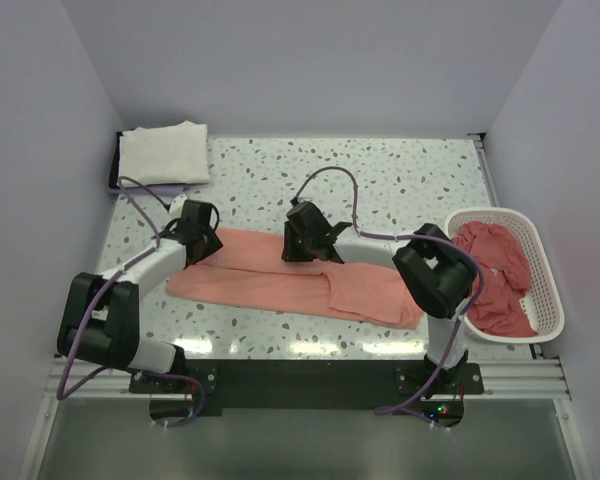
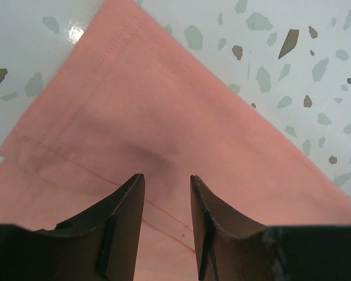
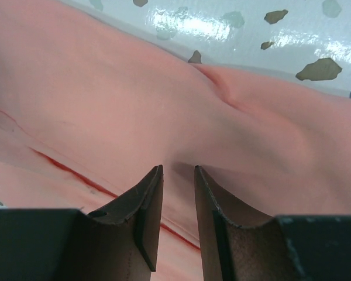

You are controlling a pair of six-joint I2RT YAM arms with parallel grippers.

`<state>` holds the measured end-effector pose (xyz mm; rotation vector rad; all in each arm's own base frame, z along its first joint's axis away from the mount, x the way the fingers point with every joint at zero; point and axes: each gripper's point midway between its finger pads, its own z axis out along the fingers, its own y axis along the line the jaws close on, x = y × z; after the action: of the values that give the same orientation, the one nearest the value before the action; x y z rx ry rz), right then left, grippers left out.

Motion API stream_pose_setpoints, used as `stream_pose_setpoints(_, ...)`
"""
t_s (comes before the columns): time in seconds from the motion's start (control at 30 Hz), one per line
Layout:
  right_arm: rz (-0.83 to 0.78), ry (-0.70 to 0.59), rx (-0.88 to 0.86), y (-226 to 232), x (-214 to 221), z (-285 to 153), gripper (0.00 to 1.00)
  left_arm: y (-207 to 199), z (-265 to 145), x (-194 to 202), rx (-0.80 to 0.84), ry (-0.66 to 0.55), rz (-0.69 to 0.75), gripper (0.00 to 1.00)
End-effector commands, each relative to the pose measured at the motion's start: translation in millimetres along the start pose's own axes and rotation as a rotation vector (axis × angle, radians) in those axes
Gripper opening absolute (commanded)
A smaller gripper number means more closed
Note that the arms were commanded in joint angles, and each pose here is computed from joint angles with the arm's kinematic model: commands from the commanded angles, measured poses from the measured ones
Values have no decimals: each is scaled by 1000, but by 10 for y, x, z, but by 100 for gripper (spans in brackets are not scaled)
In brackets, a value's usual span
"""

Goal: Fold and stack the t-shirts
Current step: Fold the tshirt

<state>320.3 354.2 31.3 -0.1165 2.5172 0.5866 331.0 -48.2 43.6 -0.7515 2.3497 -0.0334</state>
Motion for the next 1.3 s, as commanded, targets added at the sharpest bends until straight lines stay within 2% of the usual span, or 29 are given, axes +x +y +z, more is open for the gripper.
stream_pose_setpoints(0.0, -15, -32, -63, 178, -74, -91, 32, 14, -114, -95, 12, -58, -40, 42)
stream_pose_setpoints(0.2, -23, -35, -53, 153, -50, -133, 32, 40, -197, -118, 26, -79, -46, 42)
stream_pose_setpoints(0.37, -20, -111, 53, -40, -215, -419, 32, 32, -188, -89, 36, -72, -46, 42)
stream_pose_setpoints(0.53, 4, -157, 227, -486, -250, -818, 35, -113, -215, 62, 128, -44, -29, 42)
stream_pose_setpoints(0.57, 33, -196, 253, -583, -335, -948, 37, -132, -222, 100, 143, -46, -22, 42)
stream_pose_setpoints(0.63, 60, -178, 296, -824, -206, -1050, 42, -223, -283, 153, 183, -53, 1, 43)
stream_pose_setpoints(0.7, 130, -202, 313, -1042, -258, -1244, 45, -278, -320, 186, 211, -65, 26, 44)
stream_pose_setpoints(0.73, 149, -185, 344, -1219, -150, -1267, 45, -326, -347, 241, 230, -60, 47, 44)
stream_pose_setpoints(0.9, 275, -233, 459, -1865, -148, -1609, 47, -480, -409, 346, 291, -72, 110, 45)
stream_pose_setpoints(1.0, 313, -205, 513, -2095, -38, -1657, 47, -504, -403, 403, 293, -67, 145, 45)
stream_pose_setpoints(1.27, 370, -116, 499, -2150, 301, -1454, 47, -369, -359, 628, 273, -32, 180, 45)
